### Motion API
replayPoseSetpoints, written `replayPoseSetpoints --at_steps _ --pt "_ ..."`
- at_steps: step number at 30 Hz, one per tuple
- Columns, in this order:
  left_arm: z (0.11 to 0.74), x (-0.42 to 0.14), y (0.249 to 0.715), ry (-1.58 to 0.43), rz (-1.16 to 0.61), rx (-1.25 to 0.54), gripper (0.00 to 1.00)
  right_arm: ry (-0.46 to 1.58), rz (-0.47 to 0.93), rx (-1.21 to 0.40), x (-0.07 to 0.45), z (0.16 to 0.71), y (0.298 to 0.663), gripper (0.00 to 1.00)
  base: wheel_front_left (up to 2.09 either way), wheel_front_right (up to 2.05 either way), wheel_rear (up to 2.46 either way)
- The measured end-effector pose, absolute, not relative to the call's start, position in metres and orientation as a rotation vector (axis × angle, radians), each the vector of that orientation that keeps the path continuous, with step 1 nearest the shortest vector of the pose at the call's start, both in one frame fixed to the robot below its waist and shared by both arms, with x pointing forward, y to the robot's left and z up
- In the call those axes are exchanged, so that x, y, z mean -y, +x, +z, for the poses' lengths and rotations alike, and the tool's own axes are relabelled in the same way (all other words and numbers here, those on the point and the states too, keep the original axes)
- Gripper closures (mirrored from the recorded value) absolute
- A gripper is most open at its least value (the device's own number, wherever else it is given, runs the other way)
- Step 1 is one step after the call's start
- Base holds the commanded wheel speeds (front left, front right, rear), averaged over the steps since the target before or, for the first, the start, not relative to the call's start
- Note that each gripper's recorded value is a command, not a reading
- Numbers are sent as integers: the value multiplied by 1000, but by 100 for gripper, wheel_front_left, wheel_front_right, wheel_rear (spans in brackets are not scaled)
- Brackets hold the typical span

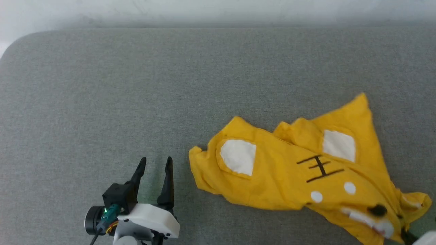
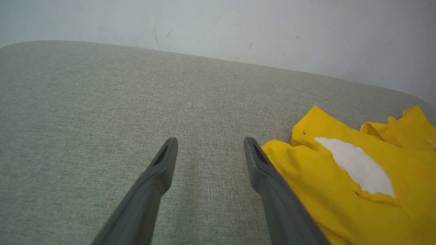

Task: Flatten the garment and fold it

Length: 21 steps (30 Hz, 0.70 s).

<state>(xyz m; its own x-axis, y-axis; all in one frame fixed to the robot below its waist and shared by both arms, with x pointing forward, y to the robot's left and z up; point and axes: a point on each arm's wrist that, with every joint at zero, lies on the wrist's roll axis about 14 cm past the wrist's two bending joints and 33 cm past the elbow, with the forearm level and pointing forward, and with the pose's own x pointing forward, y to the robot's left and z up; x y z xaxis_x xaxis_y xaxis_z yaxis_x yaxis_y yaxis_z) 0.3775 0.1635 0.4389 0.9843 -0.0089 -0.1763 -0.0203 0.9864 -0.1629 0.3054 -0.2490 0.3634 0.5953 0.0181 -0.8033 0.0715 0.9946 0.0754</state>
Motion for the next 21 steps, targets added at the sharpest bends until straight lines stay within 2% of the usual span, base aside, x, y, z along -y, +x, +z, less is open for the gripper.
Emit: replayPoseSetpoints --at_steps 2,3,4,5,7,12,14,17,21 --pt "436 -161 379 -165 -2 -187 0 85 -57 -984 253 360 285 100 0 0 0" --pt "434 -160 379 -165 -6 -191 0 91 -73 -980 253 361 282 73 0 0 0" --pt "433 -159 380 -165 -10 -194 0 97 -82 -963 251 363 283 9 0 0 0" --pt "433 -158 381 -164 -13 -196 0 101 -86 -941 249 367 286 0 0 0 0" --pt "432 -157 381 -161 -19 -200 0 111 -78 -849 244 381 303 0 0 0 0" --pt "435 -158 381 -152 -24 -191 0 86 -9 -513 227 451 378 0 0 0 0" --pt "436 -158 381 -152 -24 -190 0 54 9 -430 225 473 401 0 0 0 0" --pt "436 -159 381 -153 -22 -193 0 15 16 -404 227 483 425 0 0 0 0" --pt "435 -160 383 -155 -13 -194 0 -24 11 -509 231 457 444 0 0 0 0"
